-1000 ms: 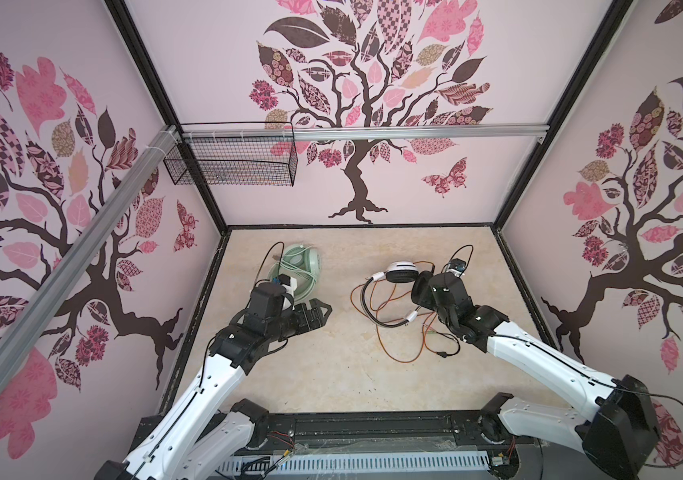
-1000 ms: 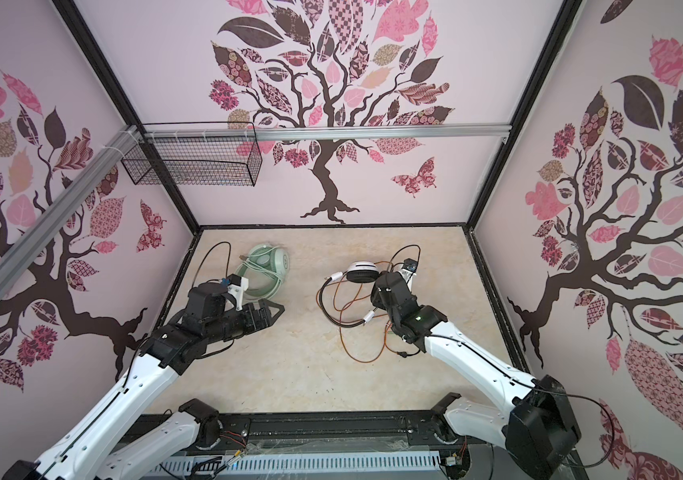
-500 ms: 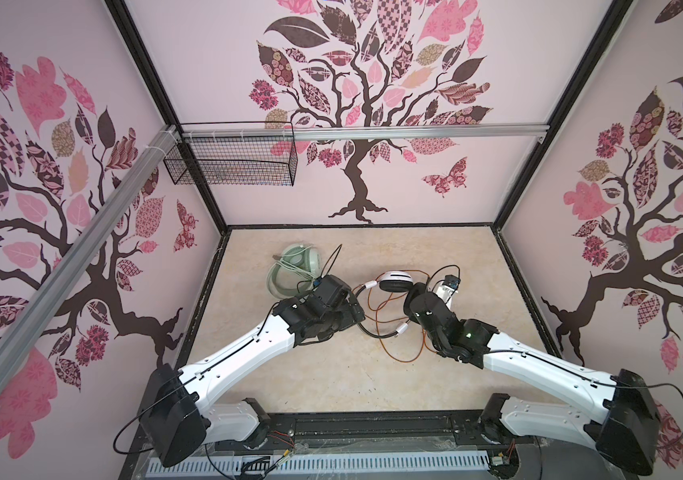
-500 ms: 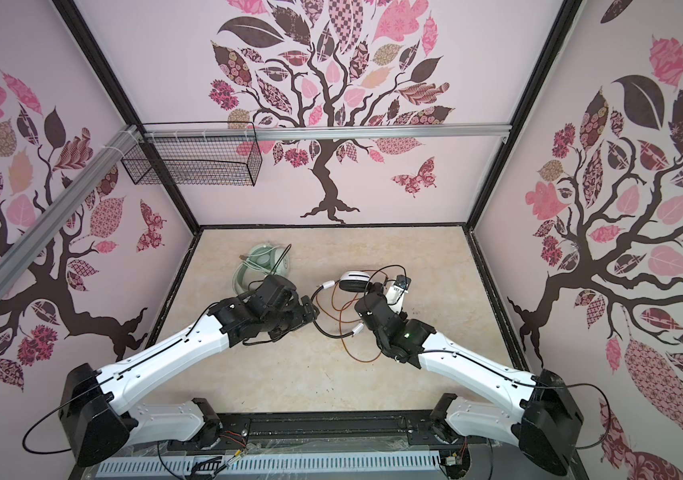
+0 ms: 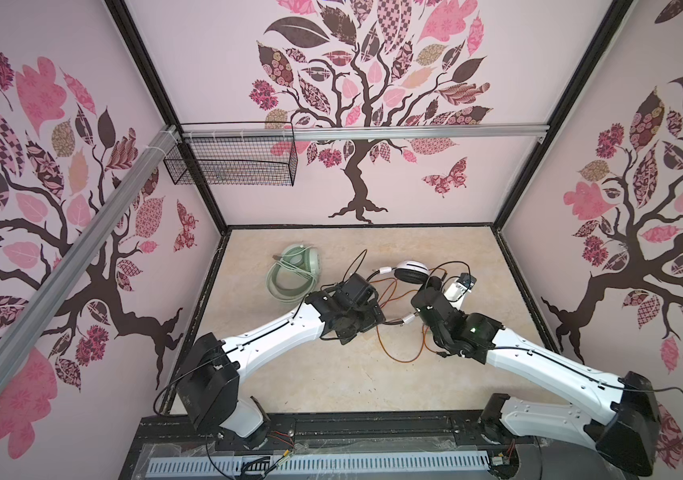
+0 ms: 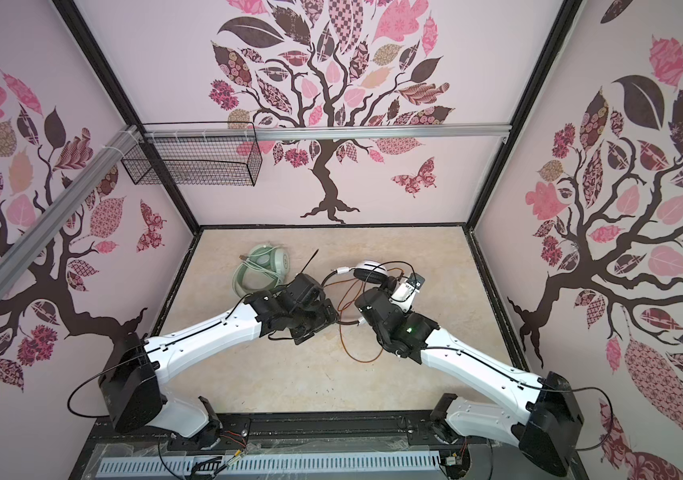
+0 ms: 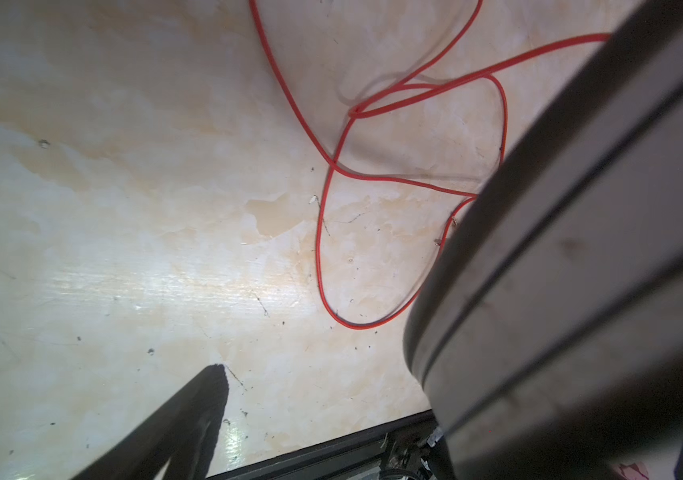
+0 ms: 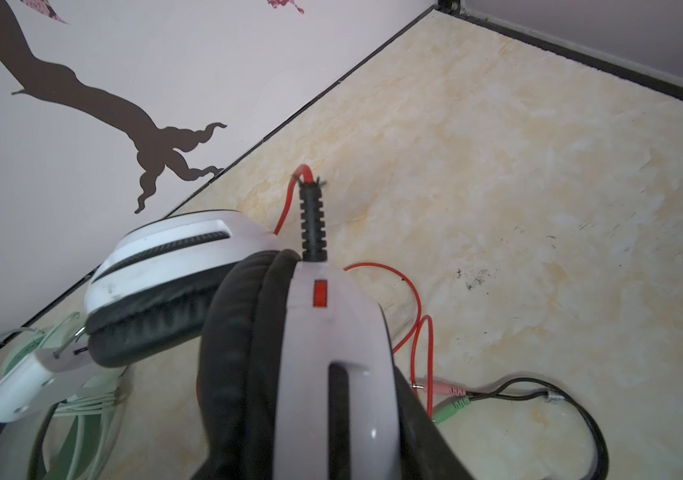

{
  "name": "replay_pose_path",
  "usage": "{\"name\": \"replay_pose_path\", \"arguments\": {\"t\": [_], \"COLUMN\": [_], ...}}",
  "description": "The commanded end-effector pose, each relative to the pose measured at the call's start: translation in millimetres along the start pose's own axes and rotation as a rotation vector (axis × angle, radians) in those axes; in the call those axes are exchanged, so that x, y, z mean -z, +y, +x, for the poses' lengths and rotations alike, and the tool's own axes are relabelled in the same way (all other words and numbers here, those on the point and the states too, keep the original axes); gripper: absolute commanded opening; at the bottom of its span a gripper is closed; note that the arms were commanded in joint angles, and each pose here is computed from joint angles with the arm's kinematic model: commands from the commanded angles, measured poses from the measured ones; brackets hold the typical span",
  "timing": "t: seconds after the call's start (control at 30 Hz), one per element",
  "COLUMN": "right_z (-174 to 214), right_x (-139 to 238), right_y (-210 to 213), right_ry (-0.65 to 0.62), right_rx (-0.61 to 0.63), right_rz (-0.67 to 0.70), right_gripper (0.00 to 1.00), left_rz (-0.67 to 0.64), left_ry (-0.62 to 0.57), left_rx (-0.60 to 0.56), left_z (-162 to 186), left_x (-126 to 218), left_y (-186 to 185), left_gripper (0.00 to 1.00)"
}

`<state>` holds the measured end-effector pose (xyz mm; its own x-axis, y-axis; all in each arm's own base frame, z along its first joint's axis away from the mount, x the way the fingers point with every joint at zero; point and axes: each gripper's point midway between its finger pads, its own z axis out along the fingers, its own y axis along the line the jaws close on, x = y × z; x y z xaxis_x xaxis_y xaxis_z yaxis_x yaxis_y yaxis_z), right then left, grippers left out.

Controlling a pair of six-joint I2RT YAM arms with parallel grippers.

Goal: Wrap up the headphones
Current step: 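Grasp the white headset's headband with the left gripper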

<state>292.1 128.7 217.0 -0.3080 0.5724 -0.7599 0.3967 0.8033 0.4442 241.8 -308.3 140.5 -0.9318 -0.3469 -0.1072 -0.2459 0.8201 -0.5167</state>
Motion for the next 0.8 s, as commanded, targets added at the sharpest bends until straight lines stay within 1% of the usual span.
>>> {"name": "replay_pose_path", "arguments": {"t": [0.0, 0.13, 0.3, 0.37, 0.53, 0.57, 0.63, 0.77], "right_z": [-22, -25, -27, -27, -30, -31, -32, -31], "right_x": [7, 10, 13, 14, 15, 16, 17, 18], "right_y": [11, 11, 7, 6, 6, 7, 7, 7], "right_ry": [-0.059, -0.065, -0.072, -0.072, -0.083, -0.085, -0.086, -0.079], "right_rx": [-0.096, -0.125, -0.126, -0.129, -0.143, -0.145, -0.151, -0.164], "right_rz": [0.0, -0.022, -0.034, -0.037, -0.053, -0.055, -0.06, -0.079], "right_gripper": [0.36, 0.35, 0.35, 0.34, 0.33, 0.33, 0.33, 0.32], "left_rz": [0.009, -0.014, -0.013, -0.001, 0.004, 0.001, -0.005, -0.02], "left_ry": [0.023, 0.016, -0.004, -0.008, 0.004, 0.007, 0.013, 0.005], "left_rx": [-0.007, 0.008, 0.001, -0.009, -0.014, -0.014, -0.014, -0.017], "left_z": [9, 8, 3, 2, 2, 2, 3, 2], "left_x": [1, -5, -3, -2, -6, -7, -10, -12], "left_y": [-19, -17, -20, -25, -30, -30, -29, -27], "left_gripper": [0.93, 0.87, 0.75, 0.67, 0.37, 0.34, 0.3, 0.27]}}
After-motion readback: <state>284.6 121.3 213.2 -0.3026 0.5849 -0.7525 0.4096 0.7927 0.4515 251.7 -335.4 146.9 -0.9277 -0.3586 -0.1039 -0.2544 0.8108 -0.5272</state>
